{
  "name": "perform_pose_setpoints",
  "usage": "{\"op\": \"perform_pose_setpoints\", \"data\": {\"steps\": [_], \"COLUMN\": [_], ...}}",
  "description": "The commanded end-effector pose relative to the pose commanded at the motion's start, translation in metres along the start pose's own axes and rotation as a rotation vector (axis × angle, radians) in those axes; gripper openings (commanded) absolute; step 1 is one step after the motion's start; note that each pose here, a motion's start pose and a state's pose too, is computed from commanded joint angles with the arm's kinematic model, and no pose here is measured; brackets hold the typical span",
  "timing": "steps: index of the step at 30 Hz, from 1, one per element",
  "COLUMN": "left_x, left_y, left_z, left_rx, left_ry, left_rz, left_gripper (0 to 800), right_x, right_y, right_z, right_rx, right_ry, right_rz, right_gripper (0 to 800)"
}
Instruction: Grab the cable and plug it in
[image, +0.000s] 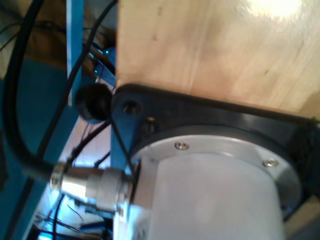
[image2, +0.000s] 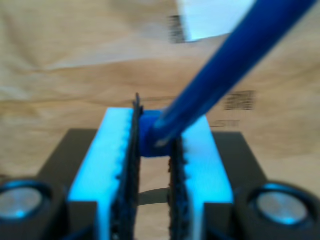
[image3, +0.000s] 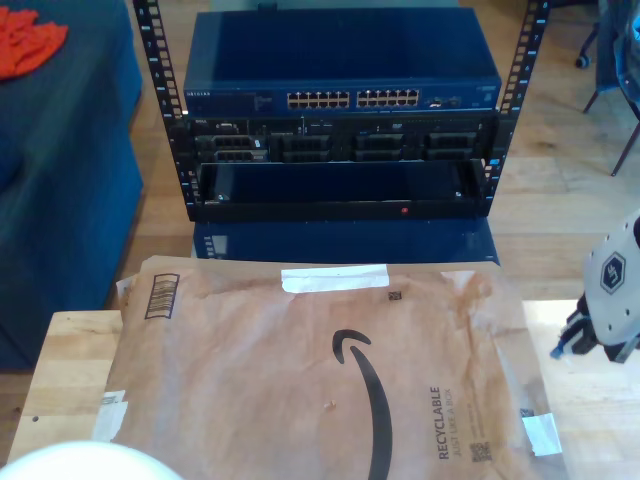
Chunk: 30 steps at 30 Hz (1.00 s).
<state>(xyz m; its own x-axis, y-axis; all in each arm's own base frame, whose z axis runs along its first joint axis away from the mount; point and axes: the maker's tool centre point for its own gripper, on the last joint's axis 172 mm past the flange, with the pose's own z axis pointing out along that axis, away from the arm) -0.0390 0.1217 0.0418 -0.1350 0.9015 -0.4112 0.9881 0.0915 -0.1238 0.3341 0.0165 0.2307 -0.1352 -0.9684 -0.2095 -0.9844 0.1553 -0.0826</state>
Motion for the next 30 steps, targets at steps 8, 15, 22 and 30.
{"op": "perform_pose_setpoints", "data": {"steps": [8,15,22,30], "left_x": [0.004,0.004,0.004,0.004], "left_y": [0.002,0.002,0.002,0.002], "left_z": [0.011,0.011,0.011,0.011], "left_rx": [-0.012,-0.012,-0.012,-0.012], "left_ry": [0.000,0.000,0.000,0.000], "left_rz": [-0.002,-0.002,-0.002,-0.002], "left_gripper": [800,800,800,800], "right_x": [-0.022,-0.061,-0.097,-0.128], "right_y": [-0.047,-0.066,-0.122,-0.156], "right_z": [0.006,-0.026,-0.079,-0.075], "right_rx": [0.127,0.257,0.517,0.595], "right_ry": [-0.005,-0.032,-0.062,-0.071], "right_rz": [-0.051,-0.137,-0.208,-0.270], "right_gripper": [1,1,1,0]}}
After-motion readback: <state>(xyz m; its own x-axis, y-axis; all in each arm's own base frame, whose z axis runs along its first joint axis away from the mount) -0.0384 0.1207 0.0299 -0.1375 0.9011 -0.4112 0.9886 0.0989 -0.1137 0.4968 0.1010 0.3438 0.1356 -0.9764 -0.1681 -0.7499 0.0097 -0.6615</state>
